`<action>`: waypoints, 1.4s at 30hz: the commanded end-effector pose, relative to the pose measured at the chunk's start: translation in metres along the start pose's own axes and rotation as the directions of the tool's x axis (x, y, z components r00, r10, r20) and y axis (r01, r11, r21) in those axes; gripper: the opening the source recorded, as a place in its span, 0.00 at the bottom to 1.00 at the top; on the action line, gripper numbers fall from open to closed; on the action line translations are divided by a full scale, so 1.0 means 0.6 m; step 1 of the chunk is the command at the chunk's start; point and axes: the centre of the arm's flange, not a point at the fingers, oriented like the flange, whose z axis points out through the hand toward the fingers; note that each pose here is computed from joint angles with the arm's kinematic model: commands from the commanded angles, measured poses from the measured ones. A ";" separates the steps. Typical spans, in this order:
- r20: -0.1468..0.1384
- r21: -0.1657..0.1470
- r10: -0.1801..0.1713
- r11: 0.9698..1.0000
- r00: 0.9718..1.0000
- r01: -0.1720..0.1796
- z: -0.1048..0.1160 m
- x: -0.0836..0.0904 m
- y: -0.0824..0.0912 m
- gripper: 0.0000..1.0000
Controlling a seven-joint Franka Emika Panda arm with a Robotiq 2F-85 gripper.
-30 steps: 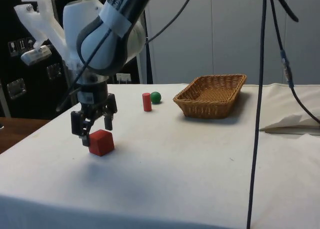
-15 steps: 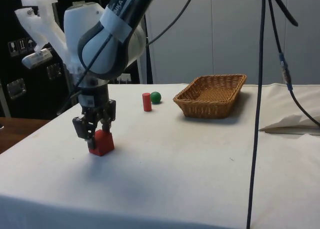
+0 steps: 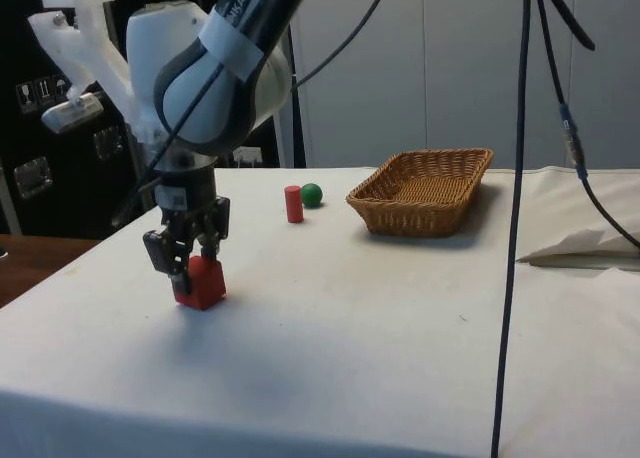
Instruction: Pick up the object to the left of the cylinder and place it into the basket.
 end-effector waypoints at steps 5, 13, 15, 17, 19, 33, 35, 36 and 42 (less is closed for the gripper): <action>0.003 -0.001 -0.013 1.000 1.000 0.013 -0.024 -0.008 0.005 0.06; -0.002 0.007 -0.023 1.000 1.000 0.023 -0.054 -0.015 0.019 0.06; -0.002 0.006 -0.028 1.000 1.000 0.028 -0.067 -0.021 0.028 0.06; -0.005 0.010 -0.033 0.999 0.999 0.033 -0.080 -0.027 0.035 0.06; -0.006 0.012 -0.035 0.999 0.999 0.035 -0.087 -0.031 0.039 0.06; -0.009 0.022 -0.052 0.998 0.999 0.052 -0.131 -0.062 0.079 0.06; -0.010 0.024 -0.053 0.998 0.999 0.054 -0.138 -0.065 0.088 0.06; -0.009 0.024 -0.056 0.998 0.998 0.056 -0.140 -0.068 0.091 0.06; -0.012 0.033 -0.066 0.997 0.998 0.067 -0.158 -0.081 0.115 0.06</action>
